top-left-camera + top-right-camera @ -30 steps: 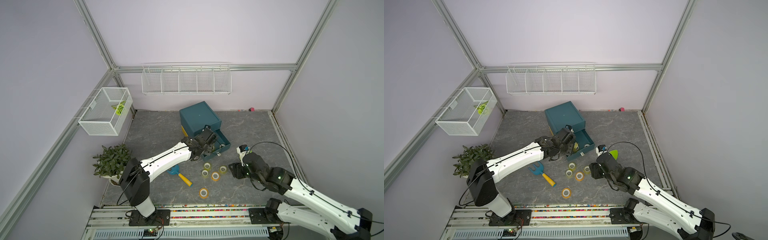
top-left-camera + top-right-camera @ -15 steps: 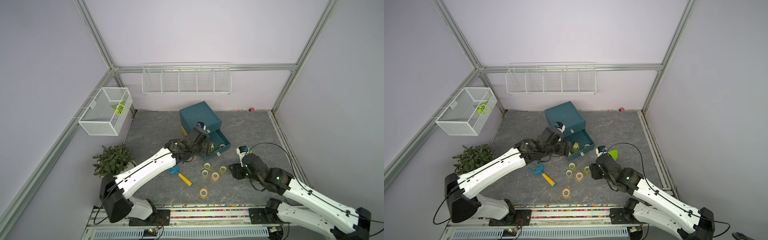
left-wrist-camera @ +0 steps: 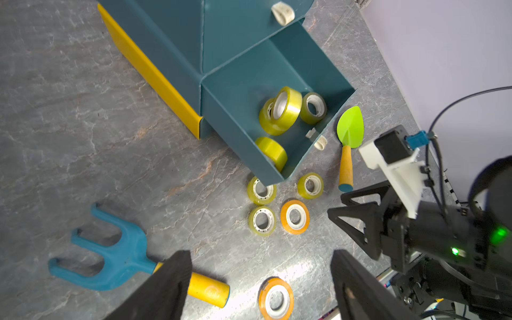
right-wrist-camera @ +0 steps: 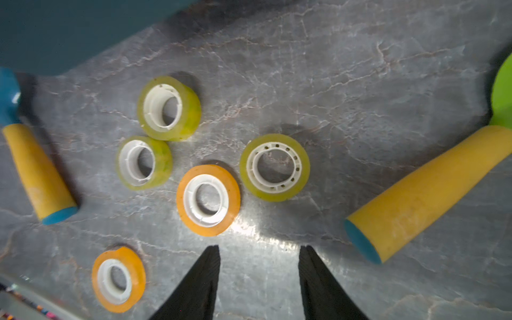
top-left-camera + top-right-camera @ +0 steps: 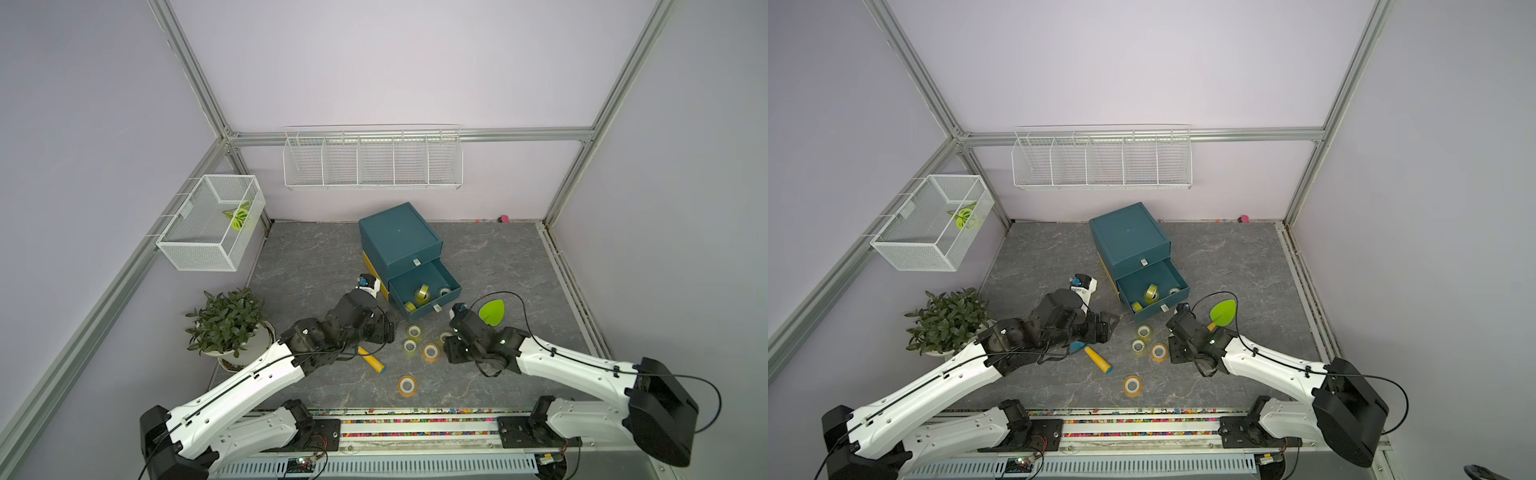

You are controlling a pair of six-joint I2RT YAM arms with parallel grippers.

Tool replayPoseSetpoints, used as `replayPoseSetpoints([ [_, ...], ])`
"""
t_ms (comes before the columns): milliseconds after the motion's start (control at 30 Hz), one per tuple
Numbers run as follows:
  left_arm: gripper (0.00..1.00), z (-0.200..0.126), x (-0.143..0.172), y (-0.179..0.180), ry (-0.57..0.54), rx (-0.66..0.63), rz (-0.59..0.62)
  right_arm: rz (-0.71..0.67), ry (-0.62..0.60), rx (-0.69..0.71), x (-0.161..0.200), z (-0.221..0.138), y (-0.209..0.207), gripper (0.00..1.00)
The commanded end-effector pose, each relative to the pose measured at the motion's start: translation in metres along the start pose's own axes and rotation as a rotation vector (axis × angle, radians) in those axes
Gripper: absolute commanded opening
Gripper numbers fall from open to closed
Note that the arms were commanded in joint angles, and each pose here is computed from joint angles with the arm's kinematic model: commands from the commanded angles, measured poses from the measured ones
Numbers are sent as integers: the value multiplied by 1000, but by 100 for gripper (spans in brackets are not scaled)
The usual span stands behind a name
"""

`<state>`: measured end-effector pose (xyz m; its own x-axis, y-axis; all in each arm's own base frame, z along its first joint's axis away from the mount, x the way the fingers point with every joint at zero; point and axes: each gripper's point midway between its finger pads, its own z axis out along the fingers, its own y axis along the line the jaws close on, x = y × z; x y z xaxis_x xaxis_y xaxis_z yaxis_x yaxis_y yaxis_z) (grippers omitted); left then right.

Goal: Place the transparent tape into the drawer according to color
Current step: Pick up the tape at the center of the board.

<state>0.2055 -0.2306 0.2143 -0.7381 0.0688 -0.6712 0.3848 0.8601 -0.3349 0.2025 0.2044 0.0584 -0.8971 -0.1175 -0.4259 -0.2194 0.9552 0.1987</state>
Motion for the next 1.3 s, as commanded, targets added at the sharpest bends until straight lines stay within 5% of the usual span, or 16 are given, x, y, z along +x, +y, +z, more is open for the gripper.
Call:
replayPoseSetpoints([
  [0, 84, 1, 9, 5, 15, -6, -24, 46, -33, 90, -6, 7, -17, 50],
  [467, 85, -1, 20, 16, 21, -34, -25, 242, -5, 389, -1, 7, -115, 40],
  [767, 86, -5, 28, 22, 20, -32, -36, 3, -110, 89, -19, -5, -42, 61],
  [1267, 86, -9, 37, 31, 7, -42, -50, -109, -145, 73, -30, 38, 3, 69],
])
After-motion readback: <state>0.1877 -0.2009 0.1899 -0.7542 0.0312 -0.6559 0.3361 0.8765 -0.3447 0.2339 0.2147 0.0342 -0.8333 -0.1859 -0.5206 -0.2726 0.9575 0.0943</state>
